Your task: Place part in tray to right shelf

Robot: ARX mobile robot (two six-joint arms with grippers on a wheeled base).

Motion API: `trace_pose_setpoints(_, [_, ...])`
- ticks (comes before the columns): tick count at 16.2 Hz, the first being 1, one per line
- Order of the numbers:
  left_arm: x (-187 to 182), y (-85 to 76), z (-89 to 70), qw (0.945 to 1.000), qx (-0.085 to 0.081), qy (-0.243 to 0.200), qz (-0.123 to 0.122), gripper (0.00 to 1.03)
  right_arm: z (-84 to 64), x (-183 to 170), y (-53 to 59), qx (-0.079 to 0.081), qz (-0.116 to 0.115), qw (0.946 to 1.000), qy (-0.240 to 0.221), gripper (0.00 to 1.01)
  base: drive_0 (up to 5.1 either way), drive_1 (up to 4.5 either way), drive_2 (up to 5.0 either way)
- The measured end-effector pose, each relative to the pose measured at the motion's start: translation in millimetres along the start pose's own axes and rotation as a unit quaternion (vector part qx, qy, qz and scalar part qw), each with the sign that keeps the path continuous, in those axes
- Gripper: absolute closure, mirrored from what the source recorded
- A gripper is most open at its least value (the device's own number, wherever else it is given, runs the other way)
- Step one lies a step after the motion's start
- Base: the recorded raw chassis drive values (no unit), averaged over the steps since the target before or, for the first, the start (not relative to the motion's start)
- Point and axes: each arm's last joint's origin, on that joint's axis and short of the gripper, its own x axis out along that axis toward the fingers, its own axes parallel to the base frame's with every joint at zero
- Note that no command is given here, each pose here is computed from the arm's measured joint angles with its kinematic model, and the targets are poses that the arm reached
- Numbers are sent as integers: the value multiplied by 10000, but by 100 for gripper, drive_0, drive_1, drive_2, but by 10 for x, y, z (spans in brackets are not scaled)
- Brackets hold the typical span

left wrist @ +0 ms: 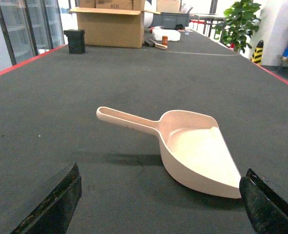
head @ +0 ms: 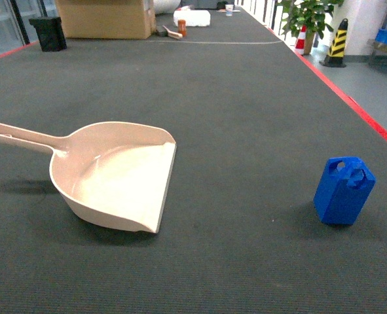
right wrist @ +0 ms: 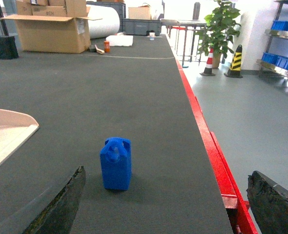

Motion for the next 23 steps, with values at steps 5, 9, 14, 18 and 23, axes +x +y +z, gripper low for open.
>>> trace_pose_setpoints(5, [0, 0, 0, 10000, 0, -2, 0, 5, 0, 0, 0, 2, 0, 10000, -2, 3, 0, 0, 0])
trace_pose_setpoints(9, [0, 0, 0, 10000, 0, 0, 0, 5, 0, 0, 0, 0, 0, 10000, -2, 3, 0, 0, 0])
trace_pose_setpoints(14, [0, 0, 0, 10000, 0, 0, 0, 5, 0, 0, 0, 2, 0, 10000, -2, 3, 0, 0, 0])
trace_pose_setpoints(18, [0, 0, 0, 10000, 0, 0, 0, 5, 0, 0, 0, 2, 0, 10000, -2, 3, 0, 0, 0])
trace_pose_setpoints(23, [0, 0, 0, 10000, 0, 0, 0, 5, 0, 0, 0, 0, 0, 10000, -2, 3, 0, 0, 0])
